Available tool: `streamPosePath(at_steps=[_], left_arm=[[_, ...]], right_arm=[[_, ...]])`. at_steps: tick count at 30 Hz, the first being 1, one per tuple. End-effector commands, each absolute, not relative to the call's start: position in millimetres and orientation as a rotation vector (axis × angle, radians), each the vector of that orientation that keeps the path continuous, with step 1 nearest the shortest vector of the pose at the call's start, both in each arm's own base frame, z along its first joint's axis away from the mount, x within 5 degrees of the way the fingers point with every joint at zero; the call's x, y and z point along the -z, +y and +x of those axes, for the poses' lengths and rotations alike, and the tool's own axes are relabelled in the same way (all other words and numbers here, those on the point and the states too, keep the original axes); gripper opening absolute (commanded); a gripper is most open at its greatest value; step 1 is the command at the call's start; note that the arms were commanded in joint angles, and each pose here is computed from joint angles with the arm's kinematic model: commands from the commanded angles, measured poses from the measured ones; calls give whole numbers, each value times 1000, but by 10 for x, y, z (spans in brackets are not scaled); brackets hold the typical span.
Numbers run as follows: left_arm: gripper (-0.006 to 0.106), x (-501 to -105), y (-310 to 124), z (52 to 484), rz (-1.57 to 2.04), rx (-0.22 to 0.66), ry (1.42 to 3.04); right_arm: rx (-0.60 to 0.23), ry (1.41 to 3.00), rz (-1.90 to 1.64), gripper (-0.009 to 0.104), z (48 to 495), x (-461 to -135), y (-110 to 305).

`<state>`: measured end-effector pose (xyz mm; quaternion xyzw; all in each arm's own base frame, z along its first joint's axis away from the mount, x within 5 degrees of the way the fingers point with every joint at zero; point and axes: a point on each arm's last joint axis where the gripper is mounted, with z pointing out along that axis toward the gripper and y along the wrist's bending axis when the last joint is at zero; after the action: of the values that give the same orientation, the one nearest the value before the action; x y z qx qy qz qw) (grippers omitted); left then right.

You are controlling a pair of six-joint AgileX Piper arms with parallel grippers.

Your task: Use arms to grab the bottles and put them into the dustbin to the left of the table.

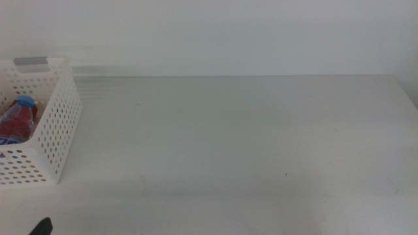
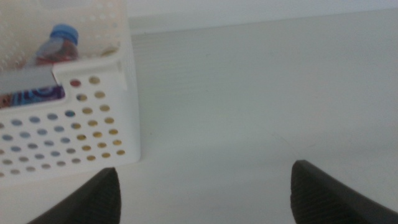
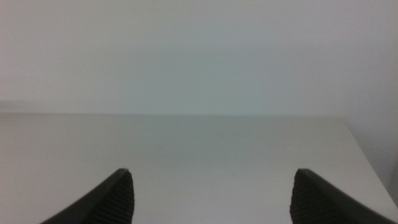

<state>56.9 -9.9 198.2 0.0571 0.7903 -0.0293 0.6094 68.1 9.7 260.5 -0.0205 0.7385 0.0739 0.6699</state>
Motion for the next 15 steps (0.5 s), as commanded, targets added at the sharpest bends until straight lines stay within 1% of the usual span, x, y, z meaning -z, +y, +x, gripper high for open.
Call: streamPosePath(at_steps=[1, 5, 9, 11, 15], left_arm=[[90, -2063, -85, 562, 74, 86, 1725], [90, -1987, -85, 542, 74, 84, 1715], [90, -1930, -84, 527, 74, 84, 1704], [90, -1886, -83, 532, 74, 82, 1717], [90, -1797, -78, 541, 66, 75, 1742]], right_arm=[[-136, 1571, -12, 66, 630, -2589, 62], [-107, 1595, 18, 66, 585, -2266, 37], [-104, 1613, 24, 66, 556, -1975, 33], [-105, 1642, 22, 66, 541, -1927, 35], [-116, 1644, 30, 66, 541, -1925, 37]])
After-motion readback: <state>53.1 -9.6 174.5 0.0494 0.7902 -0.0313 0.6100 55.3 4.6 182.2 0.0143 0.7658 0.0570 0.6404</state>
